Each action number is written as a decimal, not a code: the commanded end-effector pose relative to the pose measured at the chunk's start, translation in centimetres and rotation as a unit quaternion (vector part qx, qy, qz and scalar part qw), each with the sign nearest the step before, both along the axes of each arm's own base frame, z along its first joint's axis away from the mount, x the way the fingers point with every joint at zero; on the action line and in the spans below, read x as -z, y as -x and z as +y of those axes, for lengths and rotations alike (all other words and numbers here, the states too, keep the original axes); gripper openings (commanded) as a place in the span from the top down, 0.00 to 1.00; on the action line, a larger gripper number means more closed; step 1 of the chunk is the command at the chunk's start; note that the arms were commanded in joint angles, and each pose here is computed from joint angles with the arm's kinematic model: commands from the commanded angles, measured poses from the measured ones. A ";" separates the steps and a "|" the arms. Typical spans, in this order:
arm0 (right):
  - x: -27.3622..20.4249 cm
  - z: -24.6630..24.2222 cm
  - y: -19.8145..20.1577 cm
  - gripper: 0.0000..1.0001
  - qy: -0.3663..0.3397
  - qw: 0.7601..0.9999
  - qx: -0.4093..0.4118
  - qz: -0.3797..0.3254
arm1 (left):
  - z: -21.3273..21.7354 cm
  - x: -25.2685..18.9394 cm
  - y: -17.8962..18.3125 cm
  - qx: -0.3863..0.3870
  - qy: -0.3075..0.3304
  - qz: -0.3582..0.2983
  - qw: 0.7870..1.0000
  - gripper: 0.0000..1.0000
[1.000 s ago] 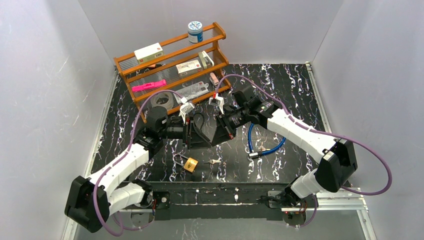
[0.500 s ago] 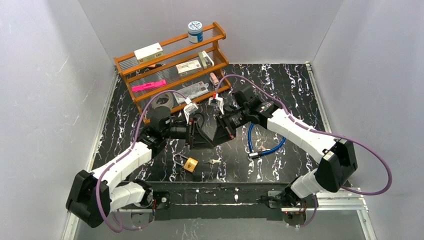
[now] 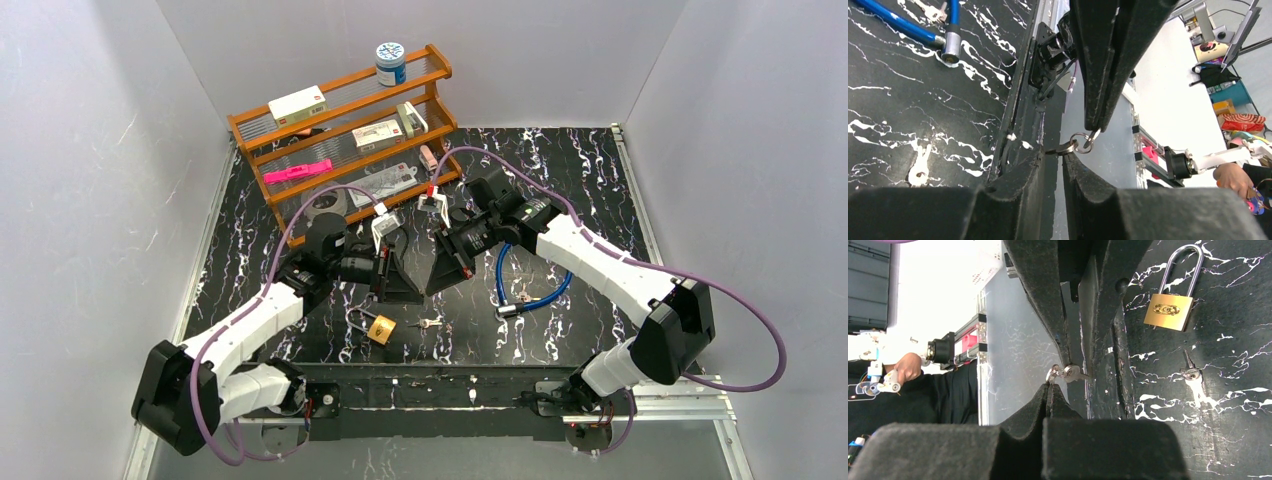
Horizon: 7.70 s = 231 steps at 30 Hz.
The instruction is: Unlock with the key
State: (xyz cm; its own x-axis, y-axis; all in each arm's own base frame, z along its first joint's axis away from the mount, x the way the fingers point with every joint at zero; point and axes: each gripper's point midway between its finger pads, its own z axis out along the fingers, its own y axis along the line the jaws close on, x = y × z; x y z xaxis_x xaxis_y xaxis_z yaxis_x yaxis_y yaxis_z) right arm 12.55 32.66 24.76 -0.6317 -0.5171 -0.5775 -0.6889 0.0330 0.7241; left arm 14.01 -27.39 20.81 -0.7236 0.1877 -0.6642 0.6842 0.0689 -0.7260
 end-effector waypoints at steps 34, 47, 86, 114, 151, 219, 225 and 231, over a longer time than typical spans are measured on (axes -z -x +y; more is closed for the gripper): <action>-3.8 -2.0 -4.9 0.47 -0.072 0.980 0.183 -0.012 | -0.9 -4.6 -0.1 -0.049 0.059 -0.034 0.997 1.00; -7.7 -0.2 -9.0 0.31 -0.225 0.879 0.420 0.007 | -0.5 -9.4 -7.3 -0.292 0.143 0.110 0.939 1.00; -9.4 0.9 -7.3 0.84 -0.288 0.882 0.370 0.055 | 0.3 -12.3 -7.1 -0.303 0.208 0.138 0.920 1.00; -9.6 0.4 -5.5 0.99 -0.161 0.945 0.267 -0.093 | 1.2 -11.5 -4.8 -0.260 0.050 -0.031 0.964 0.02; -9.0 -1.0 -0.6 0.99 -0.107 0.976 -0.001 -0.191 | -1.2 -9.9 0.0 -0.023 0.059 -0.090 0.994 0.80; -10.3 0.0 -4.9 0.97 -0.273 0.914 0.270 -0.129 | -1.4 -15.4 -5.5 -0.246 0.208 0.040 0.946 1.00; -10.5 -0.4 -4.4 0.99 -0.261 0.918 0.252 -0.158 | -1.6 -15.5 -5.2 -0.235 0.207 0.051 0.948 0.83; -10.6 -0.8 -3.8 0.99 -0.243 0.924 0.238 -0.174 | -2.0 -15.2 -5.1 -0.223 0.201 0.064 0.952 0.64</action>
State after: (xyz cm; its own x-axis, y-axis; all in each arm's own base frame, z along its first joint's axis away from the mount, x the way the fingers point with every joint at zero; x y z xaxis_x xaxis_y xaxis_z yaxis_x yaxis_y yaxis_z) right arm 17.15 32.56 32.62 -0.5357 0.1415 -0.8325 -0.8220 0.1384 0.5524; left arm 19.86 -29.16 34.49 -0.7534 -0.4249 -0.5019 0.5234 0.0746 -0.8488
